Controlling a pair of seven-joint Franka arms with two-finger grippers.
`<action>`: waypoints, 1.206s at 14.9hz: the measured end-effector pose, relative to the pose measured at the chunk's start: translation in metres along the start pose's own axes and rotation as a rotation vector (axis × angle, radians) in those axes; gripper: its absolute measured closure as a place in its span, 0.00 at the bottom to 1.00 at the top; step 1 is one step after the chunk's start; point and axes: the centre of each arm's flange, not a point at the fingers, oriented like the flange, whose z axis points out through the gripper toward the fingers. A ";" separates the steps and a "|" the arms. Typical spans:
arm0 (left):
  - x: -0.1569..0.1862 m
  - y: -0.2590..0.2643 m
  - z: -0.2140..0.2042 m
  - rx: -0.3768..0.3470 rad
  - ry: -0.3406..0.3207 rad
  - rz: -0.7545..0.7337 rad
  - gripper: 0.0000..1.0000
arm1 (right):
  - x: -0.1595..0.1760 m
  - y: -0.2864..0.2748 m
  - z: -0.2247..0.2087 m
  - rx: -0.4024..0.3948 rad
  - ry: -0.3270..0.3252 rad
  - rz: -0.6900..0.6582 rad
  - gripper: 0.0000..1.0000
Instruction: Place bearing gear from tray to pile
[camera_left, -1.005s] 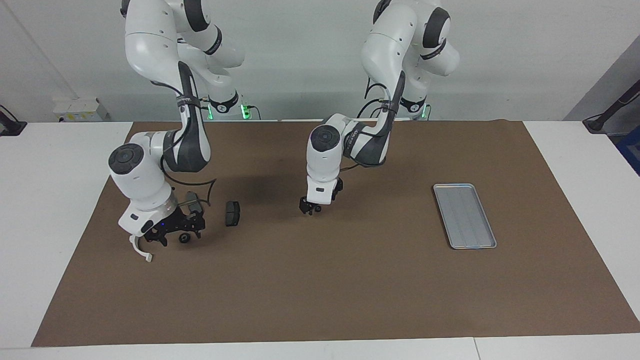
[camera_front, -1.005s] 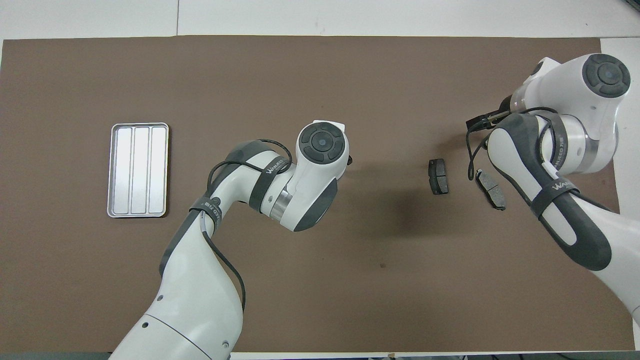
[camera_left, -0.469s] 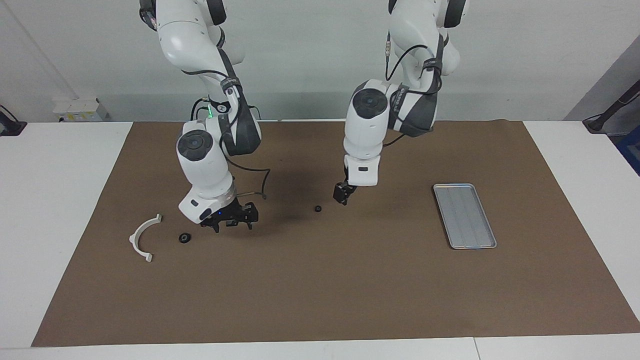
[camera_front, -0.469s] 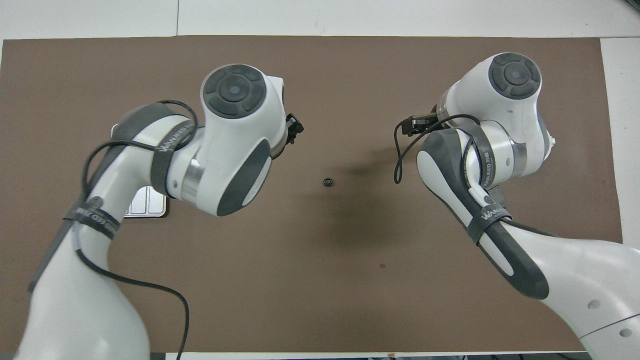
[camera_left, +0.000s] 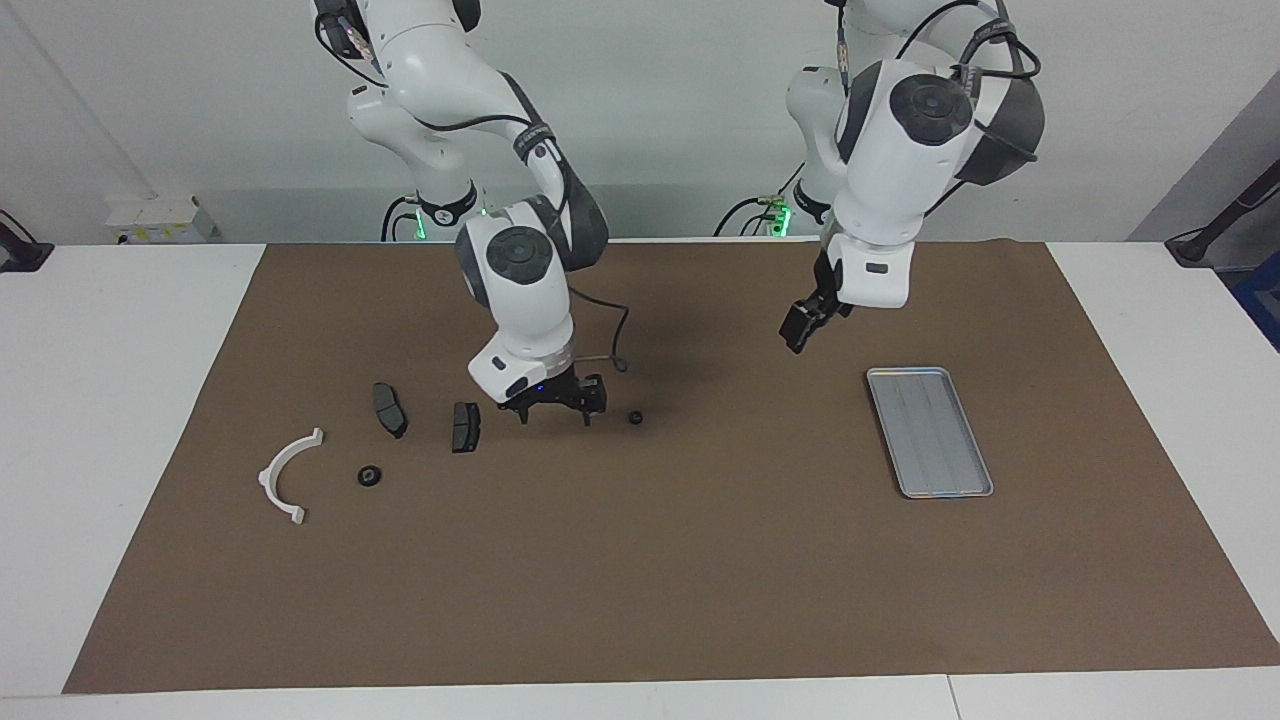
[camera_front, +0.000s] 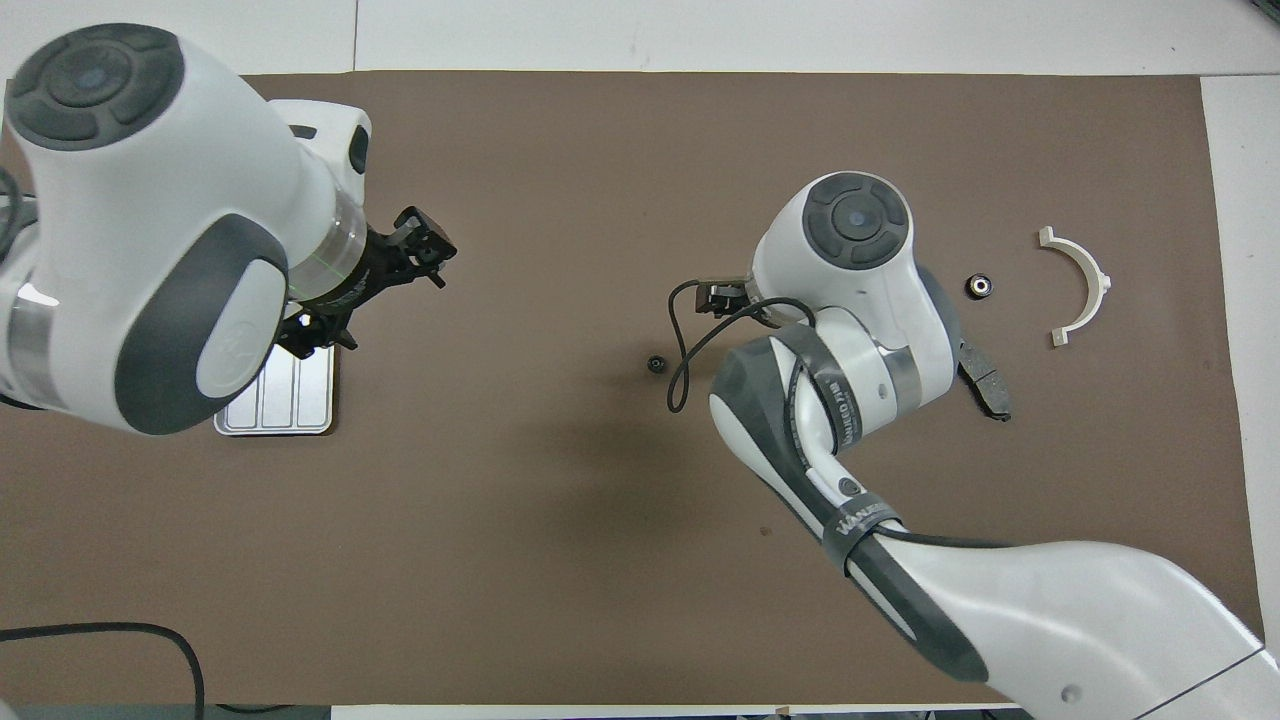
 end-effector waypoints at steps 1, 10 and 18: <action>0.008 -0.019 -0.006 0.001 -0.012 0.024 0.00 | -0.013 -0.015 0.001 -0.002 -0.004 0.000 0.00; 0.020 -0.156 -0.062 -0.015 -0.009 0.169 0.00 | -0.068 -0.085 0.008 0.033 0.040 -0.172 0.00; 0.035 -0.176 -0.065 0.006 0.012 0.254 0.00 | -0.053 -0.074 0.052 0.038 0.047 -0.184 0.00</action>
